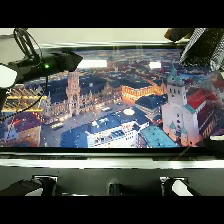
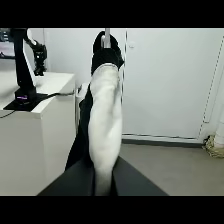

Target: Fold the clothes and pants, and hang the long-sleeved shirts on hangers.

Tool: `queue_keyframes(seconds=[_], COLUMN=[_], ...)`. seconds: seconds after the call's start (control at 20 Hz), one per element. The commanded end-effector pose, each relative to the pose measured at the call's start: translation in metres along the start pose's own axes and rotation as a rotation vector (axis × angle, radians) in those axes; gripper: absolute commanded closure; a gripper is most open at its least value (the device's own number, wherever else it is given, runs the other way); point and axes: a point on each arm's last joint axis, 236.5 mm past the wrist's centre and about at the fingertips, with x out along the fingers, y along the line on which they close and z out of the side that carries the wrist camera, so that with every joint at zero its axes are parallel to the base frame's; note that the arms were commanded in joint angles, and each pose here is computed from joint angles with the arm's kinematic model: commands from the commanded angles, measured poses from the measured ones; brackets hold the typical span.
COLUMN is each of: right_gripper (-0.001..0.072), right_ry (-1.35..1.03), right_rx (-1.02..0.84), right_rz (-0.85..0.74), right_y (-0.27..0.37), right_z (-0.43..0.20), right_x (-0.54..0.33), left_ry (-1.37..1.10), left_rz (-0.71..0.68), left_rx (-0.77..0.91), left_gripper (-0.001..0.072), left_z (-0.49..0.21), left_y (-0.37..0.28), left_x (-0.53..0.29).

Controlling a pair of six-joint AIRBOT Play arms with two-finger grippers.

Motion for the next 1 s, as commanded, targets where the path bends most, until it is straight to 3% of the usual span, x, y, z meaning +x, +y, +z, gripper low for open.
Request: queue_keyframes(seconds=[0.0,0.25,0.3,0.35,0.4,0.5,0.65,0.75,0.85,0.95], right_gripper=[0.0667,0.066,0.0564,0.0353,0.0209,0.0147,0.0143,0.0143,0.0151,0.0225], right_ry=[0.131,0.178,0.174,0.169,0.161,0.113,-0.073,-0.239,-0.355,-0.322], right_rx=[-0.016,-0.015,-0.016,-0.009,0.002,0.017,0.057,0.281,0.533,0.627], right_rz=[0.02,0.058,0.058,0.057,0.055,0.05,0.074,0.15,0.322,0.56], right_y=[0.004,0.002,-0.001,-0.006,-0.012,-0.028,-0.054,-0.064,-0.054,-0.001], right_z=[-0.035,-0.039,-0.036,-0.033,-0.028,-0.009,0.047,0.095,0.134,0.141], right_x=[0.009,-0.004,-0.006,-0.011,-0.016,-0.028,-0.056,-0.084,-0.111,-0.123], left_ry=[0.003,0.007,0.007,0.007,0.006,-0.004,-0.047,-0.089,-0.127,-0.159], left_rz=[0.002,0.003,0.003,0.003,0.002,0.005,0.032,0.062,0.092,0.12], left_rx=[-0.001,-0.003,-0.003,-0.002,-0.003,-0.01,-0.066,-0.072,-0.077,-0.081], left_gripper=[0.0229,0.0228,0.0228,0.0228,0.0226,0.0162,0.0162,0.0162,0.0162,0.0163], left_z=[-0.001,-0.002,-0.002,-0.002,-0.002,0.002,0.017,0.031,0.044,0.054], left_y=[0.001,0.002,0.002,0.002,0.002,0.002,0.015,0.028,0.04,0.052], left_x=[0.002,0.003,0.003,0.003,0.003,-0.001,-0.018,-0.034,-0.05,-0.063])
